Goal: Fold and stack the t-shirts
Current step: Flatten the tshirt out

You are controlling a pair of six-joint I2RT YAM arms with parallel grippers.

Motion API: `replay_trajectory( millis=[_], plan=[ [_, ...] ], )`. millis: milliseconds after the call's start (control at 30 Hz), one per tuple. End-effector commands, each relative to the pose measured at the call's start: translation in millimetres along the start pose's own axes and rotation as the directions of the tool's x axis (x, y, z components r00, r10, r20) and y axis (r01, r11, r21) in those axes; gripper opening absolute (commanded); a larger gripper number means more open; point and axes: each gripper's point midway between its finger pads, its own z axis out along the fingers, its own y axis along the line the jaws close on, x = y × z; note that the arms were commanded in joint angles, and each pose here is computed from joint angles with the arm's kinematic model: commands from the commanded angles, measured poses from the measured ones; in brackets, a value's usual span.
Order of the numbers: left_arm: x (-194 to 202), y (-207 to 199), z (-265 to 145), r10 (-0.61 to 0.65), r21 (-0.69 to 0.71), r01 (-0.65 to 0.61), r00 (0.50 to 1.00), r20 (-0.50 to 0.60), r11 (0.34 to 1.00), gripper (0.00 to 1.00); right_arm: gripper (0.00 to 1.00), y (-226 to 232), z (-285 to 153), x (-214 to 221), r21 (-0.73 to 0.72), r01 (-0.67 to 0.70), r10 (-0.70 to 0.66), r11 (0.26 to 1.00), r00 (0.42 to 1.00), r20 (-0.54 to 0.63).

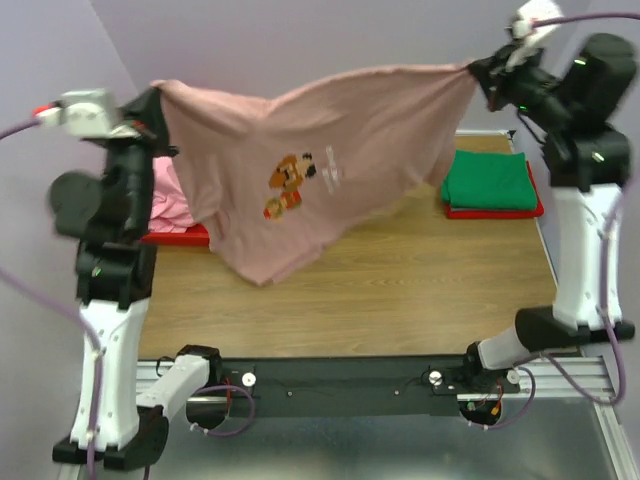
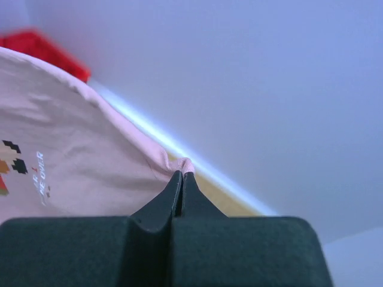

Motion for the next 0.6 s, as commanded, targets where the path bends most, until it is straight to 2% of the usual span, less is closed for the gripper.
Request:
replay_trajectory(
  millis=[0, 33, 67, 100, 167, 233, 267, 400, 500, 567],
  plan=[
    [-145, -34, -62, -0.115, 0.192, 0.046, 0.924, 0.365, 0.980, 0.00, 0.00, -8, -78, -84, 0.162, 0.100, -0.126, 0.982, 0.979, 0.158],
    [-167, -37, -76, -0.137, 0.215, 0.050, 0.902, 0.411, 0.975, 0.00, 0.00, -10, -85, -94, 0.182, 0.105, -0.138, 0.978, 0.974, 0.178],
    [-186, -42, -90, -0.154, 0.247, 0.043, 0.880, 0.449, 0.968, 0.00, 0.00, -6, -120, -127, 0.231, 0.125, -0.183, 0.965, 0.950, 0.254],
    [-222, -46, -117, -0.181, 0.278, 0.033, 0.830, 0.527, 0.960, 0.00, 0.00, -6, -140, -143, 0.268, 0.126, -0.204, 0.955, 0.936, 0.286],
    [-265, -54, -154, -0.241, 0.344, 0.025, 0.761, 0.602, 0.939, 0.00, 0.01, -1, -190, -180, 0.352, 0.133, -0.268, 0.927, 0.889, 0.371],
    [-292, -59, -182, -0.291, 0.394, 0.019, 0.707, 0.644, 0.919, 0.00, 0.00, 0, -222, -201, 0.416, 0.129, -0.315, 0.900, 0.852, 0.418],
    [-313, -62, -206, -0.311, 0.417, -0.001, 0.663, 0.681, 0.909, 0.00, 0.00, 3, -249, -214, 0.464, 0.119, -0.347, 0.878, 0.826, 0.444],
    [-349, -67, -252, -0.358, 0.461, -0.034, 0.579, 0.732, 0.887, 0.00, 0.00, 7, -295, -237, 0.546, 0.093, -0.410, 0.832, 0.766, 0.494],
    [-358, -68, -267, -0.363, 0.462, -0.048, 0.550, 0.752, 0.885, 0.00, 0.00, 8, -312, -244, 0.582, 0.082, -0.438, 0.809, 0.744, 0.504],
    [-358, -67, -268, -0.360, 0.458, -0.046, 0.550, 0.754, 0.888, 0.00, 0.00, 6, -313, -243, 0.591, 0.082, -0.441, 0.802, 0.748, 0.496]
  ],
)
